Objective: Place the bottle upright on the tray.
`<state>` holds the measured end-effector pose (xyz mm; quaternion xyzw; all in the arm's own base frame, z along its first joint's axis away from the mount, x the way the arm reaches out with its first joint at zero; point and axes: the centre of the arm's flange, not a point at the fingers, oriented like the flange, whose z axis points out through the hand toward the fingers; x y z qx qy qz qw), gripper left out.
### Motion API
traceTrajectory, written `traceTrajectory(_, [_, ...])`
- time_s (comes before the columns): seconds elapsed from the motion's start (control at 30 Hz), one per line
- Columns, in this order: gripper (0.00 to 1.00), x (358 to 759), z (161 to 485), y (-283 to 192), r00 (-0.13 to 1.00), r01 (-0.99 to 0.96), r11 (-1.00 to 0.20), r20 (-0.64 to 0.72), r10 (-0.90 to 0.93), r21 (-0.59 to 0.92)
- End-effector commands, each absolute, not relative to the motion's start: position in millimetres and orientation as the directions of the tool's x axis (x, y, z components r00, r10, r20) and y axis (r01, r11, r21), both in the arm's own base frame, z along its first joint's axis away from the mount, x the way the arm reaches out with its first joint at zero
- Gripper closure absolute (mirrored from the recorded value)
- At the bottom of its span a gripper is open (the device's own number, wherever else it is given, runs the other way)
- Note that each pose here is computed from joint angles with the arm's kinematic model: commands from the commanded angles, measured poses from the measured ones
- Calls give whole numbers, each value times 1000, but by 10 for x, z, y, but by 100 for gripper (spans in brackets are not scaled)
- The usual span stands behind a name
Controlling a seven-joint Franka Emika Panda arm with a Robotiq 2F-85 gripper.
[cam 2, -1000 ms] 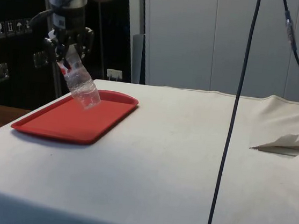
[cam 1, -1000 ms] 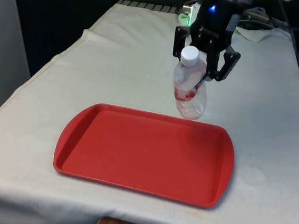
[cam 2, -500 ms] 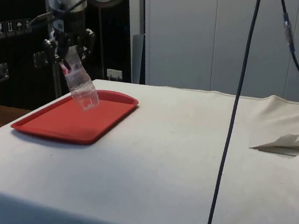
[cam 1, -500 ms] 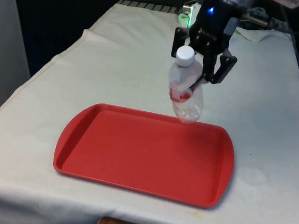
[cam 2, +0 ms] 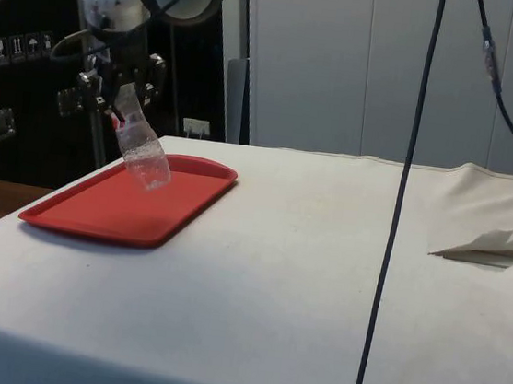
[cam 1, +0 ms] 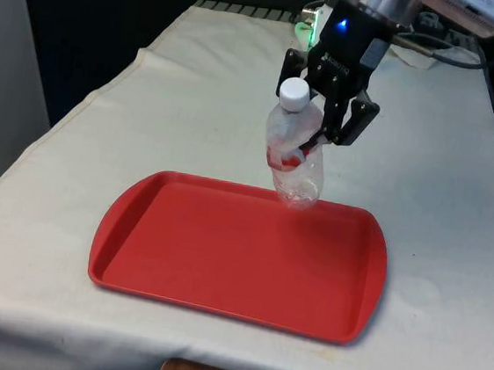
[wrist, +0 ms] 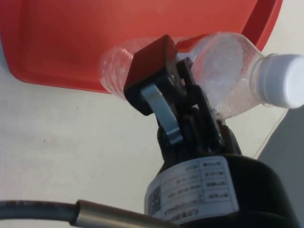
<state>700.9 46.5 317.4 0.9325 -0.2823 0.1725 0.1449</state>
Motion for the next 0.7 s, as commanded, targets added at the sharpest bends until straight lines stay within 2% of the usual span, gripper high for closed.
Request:
traceTrajectory(0.0, [100, 7016, 3165, 464, 768, -591, -788, 420, -483, 174])
traceTrajectory(0.67, [100, 7016, 3035, 433, 688, -678, -711, 499, -527, 183])
